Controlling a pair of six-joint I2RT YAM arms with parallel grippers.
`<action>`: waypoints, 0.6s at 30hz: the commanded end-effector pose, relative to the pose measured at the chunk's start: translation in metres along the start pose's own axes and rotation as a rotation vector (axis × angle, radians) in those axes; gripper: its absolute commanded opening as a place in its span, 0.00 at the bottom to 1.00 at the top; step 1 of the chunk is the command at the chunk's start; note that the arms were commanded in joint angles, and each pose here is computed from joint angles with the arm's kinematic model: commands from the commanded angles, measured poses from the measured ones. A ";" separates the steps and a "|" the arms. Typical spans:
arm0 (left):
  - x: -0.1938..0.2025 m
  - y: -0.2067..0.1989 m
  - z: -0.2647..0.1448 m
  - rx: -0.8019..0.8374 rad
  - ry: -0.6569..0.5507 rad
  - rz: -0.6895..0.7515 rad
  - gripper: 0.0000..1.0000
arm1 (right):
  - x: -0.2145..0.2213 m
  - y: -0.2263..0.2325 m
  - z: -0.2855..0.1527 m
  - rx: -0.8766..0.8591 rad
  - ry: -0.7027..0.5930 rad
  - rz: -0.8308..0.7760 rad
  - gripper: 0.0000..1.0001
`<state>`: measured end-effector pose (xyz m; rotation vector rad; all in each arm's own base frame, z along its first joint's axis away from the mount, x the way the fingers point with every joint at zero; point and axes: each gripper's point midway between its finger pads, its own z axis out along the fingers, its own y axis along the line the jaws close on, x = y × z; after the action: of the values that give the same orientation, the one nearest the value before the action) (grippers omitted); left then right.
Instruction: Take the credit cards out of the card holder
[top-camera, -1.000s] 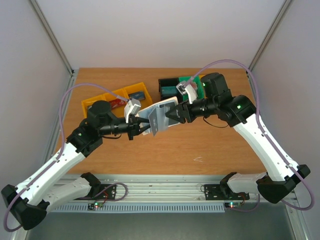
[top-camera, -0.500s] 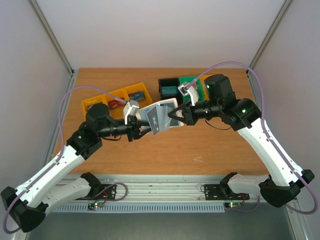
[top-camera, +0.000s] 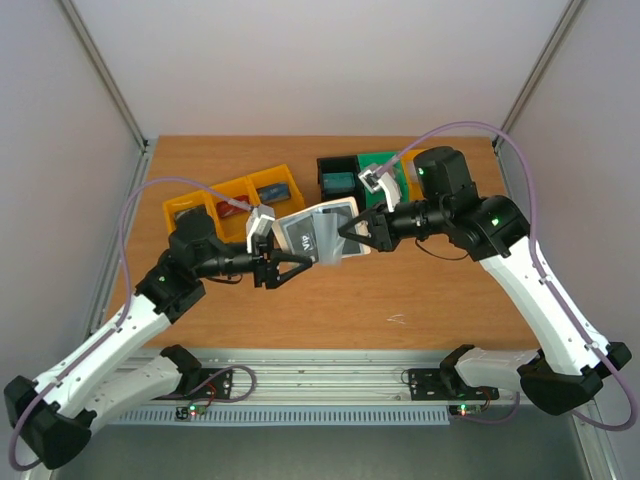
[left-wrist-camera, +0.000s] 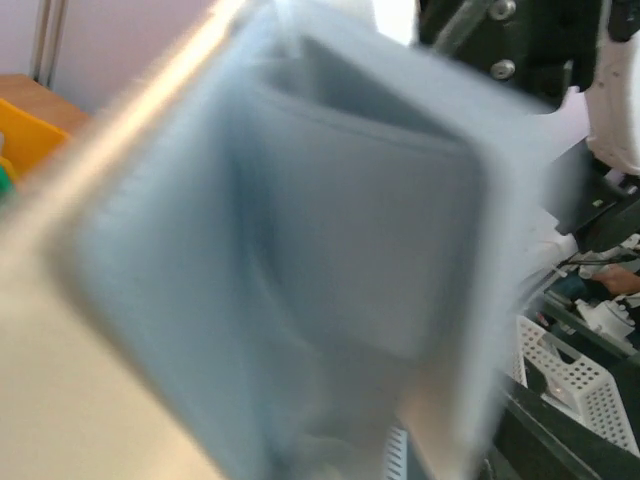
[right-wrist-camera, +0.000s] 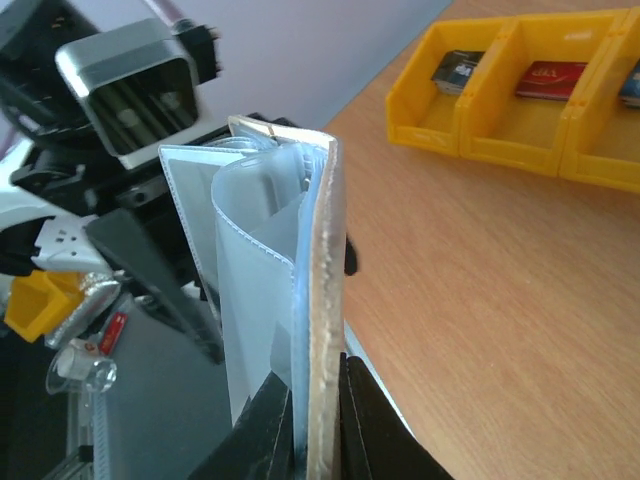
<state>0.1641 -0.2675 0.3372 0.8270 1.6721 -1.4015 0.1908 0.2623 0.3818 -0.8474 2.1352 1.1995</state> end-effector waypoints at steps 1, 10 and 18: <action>-0.025 -0.001 0.002 0.007 -0.079 0.010 0.63 | -0.005 0.026 -0.014 -0.090 -0.018 -0.066 0.01; -0.021 -0.017 -0.008 0.046 -0.059 0.011 0.00 | 0.000 0.016 -0.017 -0.047 -0.010 -0.065 0.02; 0.049 0.164 -0.070 -0.948 0.423 0.267 0.00 | 0.029 -0.089 -0.044 0.476 0.085 0.217 0.31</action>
<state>0.2193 -0.2459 0.3061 0.6486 1.9111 -1.0059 0.2218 0.2206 0.3623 -0.6565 2.2752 0.9812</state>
